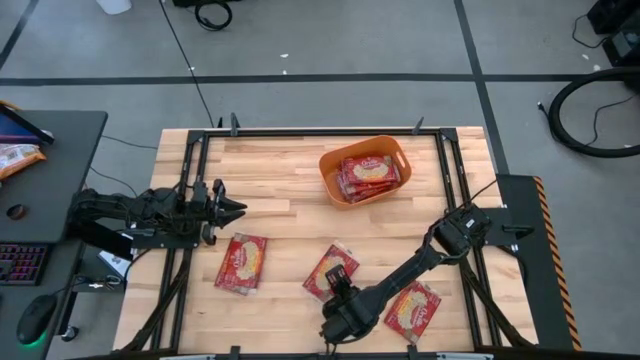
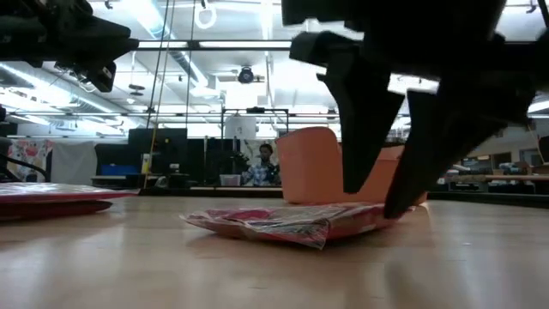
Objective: Sort popcorn bags into baskets
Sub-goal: Put the popcorn pack into the orange bin
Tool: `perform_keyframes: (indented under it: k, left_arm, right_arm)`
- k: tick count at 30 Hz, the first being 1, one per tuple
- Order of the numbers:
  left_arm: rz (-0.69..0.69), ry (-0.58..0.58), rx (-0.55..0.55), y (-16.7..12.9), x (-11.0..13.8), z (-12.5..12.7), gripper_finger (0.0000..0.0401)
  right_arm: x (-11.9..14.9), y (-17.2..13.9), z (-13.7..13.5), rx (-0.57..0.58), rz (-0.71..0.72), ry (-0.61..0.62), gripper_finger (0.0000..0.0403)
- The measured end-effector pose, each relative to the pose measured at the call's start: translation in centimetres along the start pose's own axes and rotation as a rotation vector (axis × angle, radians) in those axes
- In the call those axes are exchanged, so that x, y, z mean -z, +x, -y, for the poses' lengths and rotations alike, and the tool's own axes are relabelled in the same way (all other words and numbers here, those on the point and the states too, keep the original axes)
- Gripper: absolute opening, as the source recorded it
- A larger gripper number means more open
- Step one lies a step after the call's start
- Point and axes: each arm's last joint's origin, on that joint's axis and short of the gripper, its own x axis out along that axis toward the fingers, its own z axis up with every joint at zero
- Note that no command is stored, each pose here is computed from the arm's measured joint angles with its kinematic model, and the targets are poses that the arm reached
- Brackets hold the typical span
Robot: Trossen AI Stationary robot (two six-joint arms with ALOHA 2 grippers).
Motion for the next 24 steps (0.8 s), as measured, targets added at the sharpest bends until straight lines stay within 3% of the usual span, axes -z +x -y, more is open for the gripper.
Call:
perform_keyframes:
  k: [5,12,15,21,24]
  left_arm:
    - [0.0,0.0,0.0,0.0,0.0,0.0,0.0087]
    - [-0.001,0.0,0.0,0.0,0.0,0.0,0.0087]
    - [-0.001,0.0,0.0,0.0,0.0,0.0,0.0087]
    - [-0.003,0.001,-0.001,0.0,0.0,0.0,0.0087]
    - [-0.003,0.0,-0.001,0.0,0.0,0.0,0.0087]
  right_arm:
    - [0.1,1.0,-0.2,0.065,0.014,-0.007,0.0158]
    - [0.2,2.3,0.5,0.043,0.026,-0.009,0.0146]
    - [0.3,2.7,0.6,0.031,0.028,-0.007,0.0118]
    - [0.4,2.9,0.8,0.044,0.022,0.002,0.0023]
    - [0.7,2.6,1.1,0.056,0.01,0.01,0.0017]
